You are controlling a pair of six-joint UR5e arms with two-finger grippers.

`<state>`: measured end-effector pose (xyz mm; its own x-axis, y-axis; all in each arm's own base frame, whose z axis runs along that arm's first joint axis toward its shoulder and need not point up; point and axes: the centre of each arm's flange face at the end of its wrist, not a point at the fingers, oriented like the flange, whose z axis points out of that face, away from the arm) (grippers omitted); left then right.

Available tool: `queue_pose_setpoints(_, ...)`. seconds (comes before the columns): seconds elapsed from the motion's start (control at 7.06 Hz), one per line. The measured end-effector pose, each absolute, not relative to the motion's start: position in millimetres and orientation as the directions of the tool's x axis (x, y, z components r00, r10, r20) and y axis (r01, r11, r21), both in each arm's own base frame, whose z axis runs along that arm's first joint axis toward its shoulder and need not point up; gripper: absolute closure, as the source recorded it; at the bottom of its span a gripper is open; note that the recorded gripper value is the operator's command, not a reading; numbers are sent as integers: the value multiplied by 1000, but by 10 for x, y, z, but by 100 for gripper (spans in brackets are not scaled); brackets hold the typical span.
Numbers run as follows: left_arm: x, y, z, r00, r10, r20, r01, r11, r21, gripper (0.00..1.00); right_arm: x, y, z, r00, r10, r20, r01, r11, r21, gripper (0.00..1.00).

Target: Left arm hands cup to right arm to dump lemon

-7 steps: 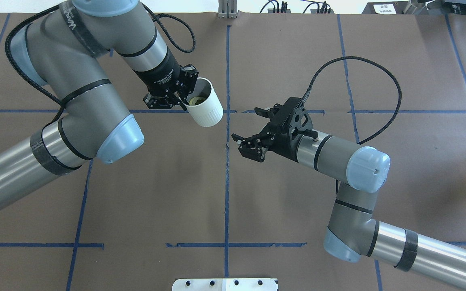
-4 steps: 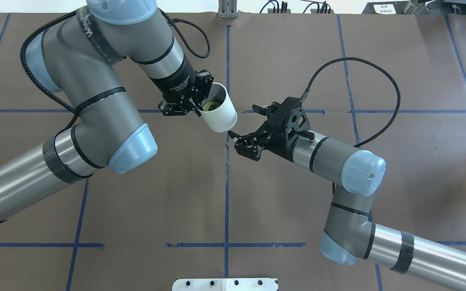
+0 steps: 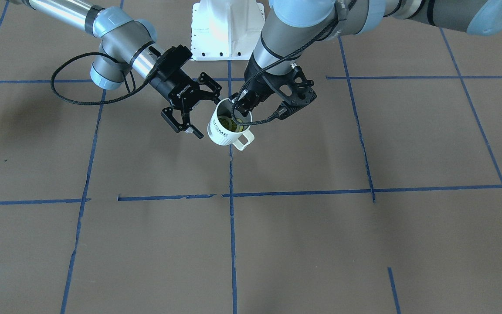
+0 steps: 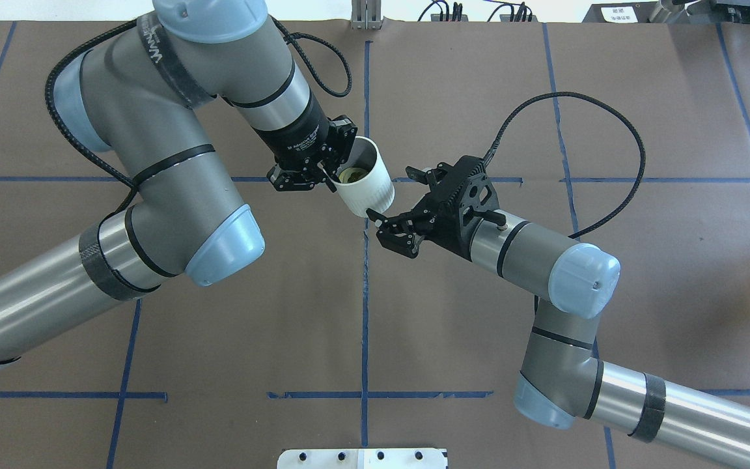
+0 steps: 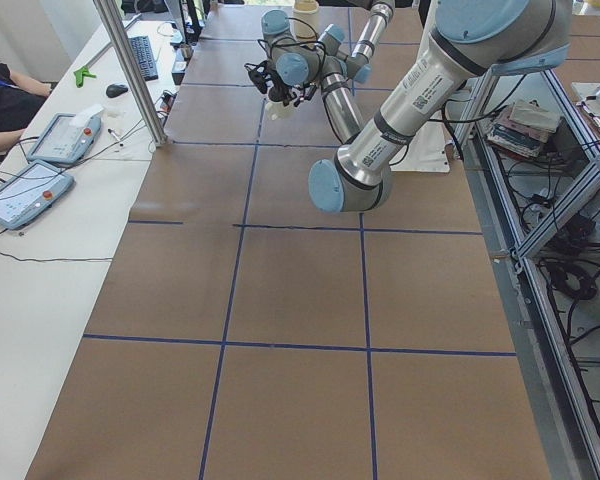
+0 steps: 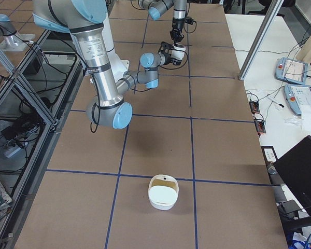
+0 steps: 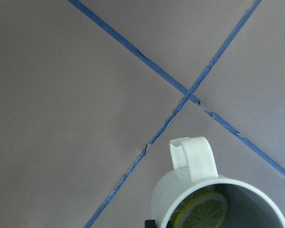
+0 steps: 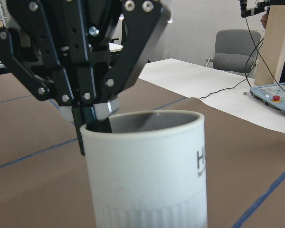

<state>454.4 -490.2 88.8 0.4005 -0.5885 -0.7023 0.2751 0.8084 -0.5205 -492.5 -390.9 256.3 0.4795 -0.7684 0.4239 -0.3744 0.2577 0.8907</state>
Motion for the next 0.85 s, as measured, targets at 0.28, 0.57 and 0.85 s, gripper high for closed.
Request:
queue_pose_setpoints(0.28,4573,-4872,857,400,-582,-708,267,813,-518,100,-4929,-3900,2558,482,-772,415,-370,250,895,0)
queue_pose_setpoints(0.57,4618,-4819,816,397,-572,-718,253,820,-514,100,-4931,-3898,2567,483,-772,414,-369,249,895,0)
queue_pose_setpoints(0.85,4633,-4776,755,380,-563,-734,238,826,-511,100,-4930,-3899,2568,483,-772,414,-369,249,895,1)
